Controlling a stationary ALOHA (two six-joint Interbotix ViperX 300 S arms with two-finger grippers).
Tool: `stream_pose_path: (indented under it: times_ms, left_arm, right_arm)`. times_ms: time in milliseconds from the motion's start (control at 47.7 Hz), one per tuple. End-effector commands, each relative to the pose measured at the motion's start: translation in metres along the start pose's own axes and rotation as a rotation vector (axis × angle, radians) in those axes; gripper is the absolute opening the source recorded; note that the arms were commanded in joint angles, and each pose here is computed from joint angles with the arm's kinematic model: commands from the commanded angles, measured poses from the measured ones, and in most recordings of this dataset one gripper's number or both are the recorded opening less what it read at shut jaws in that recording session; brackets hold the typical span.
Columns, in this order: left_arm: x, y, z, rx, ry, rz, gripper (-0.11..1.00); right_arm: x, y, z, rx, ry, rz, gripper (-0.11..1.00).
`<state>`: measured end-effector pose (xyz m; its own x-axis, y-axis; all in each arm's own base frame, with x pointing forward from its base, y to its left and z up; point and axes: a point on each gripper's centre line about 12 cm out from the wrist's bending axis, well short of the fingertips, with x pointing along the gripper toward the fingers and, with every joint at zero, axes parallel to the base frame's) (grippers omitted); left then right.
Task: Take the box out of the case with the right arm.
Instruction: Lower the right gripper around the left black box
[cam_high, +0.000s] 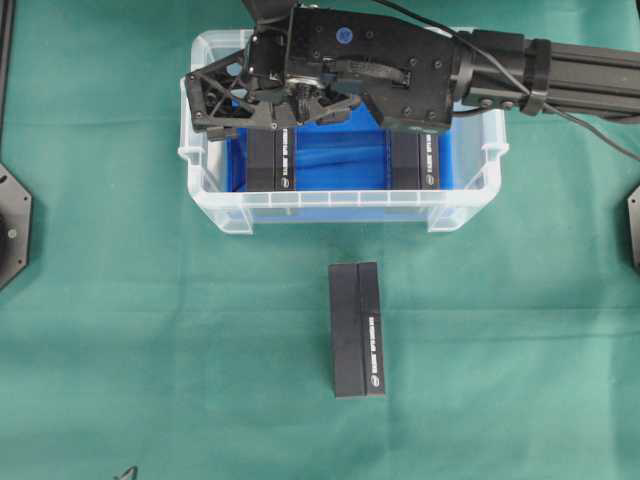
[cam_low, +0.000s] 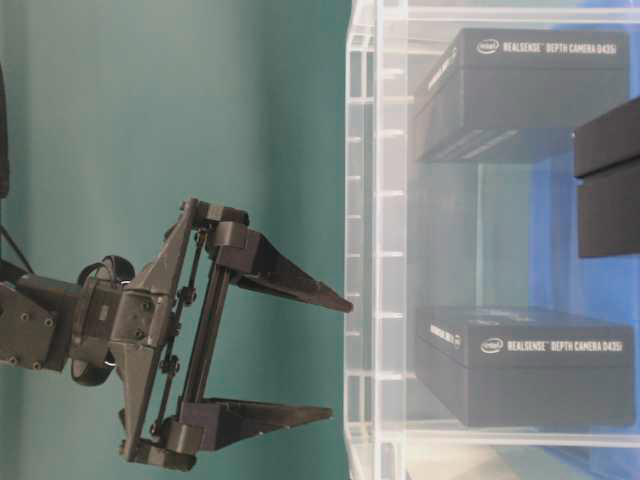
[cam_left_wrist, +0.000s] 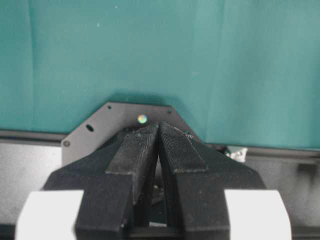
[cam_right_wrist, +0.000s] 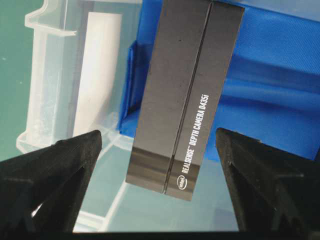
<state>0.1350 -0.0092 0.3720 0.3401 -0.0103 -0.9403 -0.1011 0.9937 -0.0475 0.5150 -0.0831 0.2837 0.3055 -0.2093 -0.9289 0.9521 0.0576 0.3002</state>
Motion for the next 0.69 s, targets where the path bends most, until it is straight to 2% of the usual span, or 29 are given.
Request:
stream_pose_path:
  times_ms: [0, 482, 671]
  left_arm:
    - [-0.001, 0.000, 0.003, 0.001, -0.008, 0.001, 0.00]
    - [-0.001, -0.001, 0.003, 0.000, -0.008, 0.000, 0.00]
    - [-0.002, 0.000, 0.003, 0.000, -0.010, 0.001, 0.00]
  right_arm:
    - [-0.014, 0.004, 0.002, -0.001, -0.008, 0.036, 0.95]
    - [0.014, -0.003, 0.000, -0.006, 0.000, -0.019, 0.95]
    - [0.025, -0.004, 0.001, -0.003, -0.002, -0.003, 0.95]
